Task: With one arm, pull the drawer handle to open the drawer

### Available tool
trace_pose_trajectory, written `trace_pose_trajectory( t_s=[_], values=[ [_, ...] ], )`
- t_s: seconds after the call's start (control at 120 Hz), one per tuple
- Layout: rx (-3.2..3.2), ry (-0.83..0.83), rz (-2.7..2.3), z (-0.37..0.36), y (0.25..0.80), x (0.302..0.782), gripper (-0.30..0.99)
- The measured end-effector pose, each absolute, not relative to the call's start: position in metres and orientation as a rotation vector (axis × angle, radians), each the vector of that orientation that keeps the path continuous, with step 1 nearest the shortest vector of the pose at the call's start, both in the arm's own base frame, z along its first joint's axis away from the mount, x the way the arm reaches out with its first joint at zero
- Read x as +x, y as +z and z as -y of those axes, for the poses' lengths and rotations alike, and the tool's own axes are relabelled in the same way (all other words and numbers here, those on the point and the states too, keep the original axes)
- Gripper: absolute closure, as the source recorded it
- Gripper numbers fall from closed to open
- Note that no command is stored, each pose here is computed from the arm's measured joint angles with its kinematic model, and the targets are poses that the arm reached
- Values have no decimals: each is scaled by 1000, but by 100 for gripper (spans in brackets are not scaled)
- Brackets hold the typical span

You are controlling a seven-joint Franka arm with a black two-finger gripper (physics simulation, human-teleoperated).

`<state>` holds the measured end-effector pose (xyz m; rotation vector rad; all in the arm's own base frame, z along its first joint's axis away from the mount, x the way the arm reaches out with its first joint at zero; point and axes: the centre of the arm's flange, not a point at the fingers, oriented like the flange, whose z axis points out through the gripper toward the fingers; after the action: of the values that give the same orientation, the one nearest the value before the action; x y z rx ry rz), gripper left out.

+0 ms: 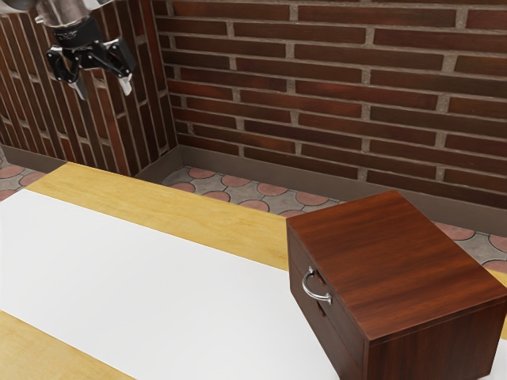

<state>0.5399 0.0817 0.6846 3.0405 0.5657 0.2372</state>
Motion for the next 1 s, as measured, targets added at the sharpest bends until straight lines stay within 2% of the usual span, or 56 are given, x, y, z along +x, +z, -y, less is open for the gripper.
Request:
trace_pose_trajectory(
  t_s=[0.15,0.258,0.342,0.508,0.65,0.783,0.883,1.0],
  values=[
    [3038,233,-560,-77,684,542,0],
    [3011,448,-565,-69,771,518,0],
    [3004,447,-580,-47,789,508,0],
    [3025,222,-539,34,755,512,0],
    [2995,42,-651,45,694,522,0],
    [2934,83,-890,9,662,514,3],
    [2894,156,-974,10,658,506,5],
    [2795,163,-1049,8,628,507,4]
  ],
)
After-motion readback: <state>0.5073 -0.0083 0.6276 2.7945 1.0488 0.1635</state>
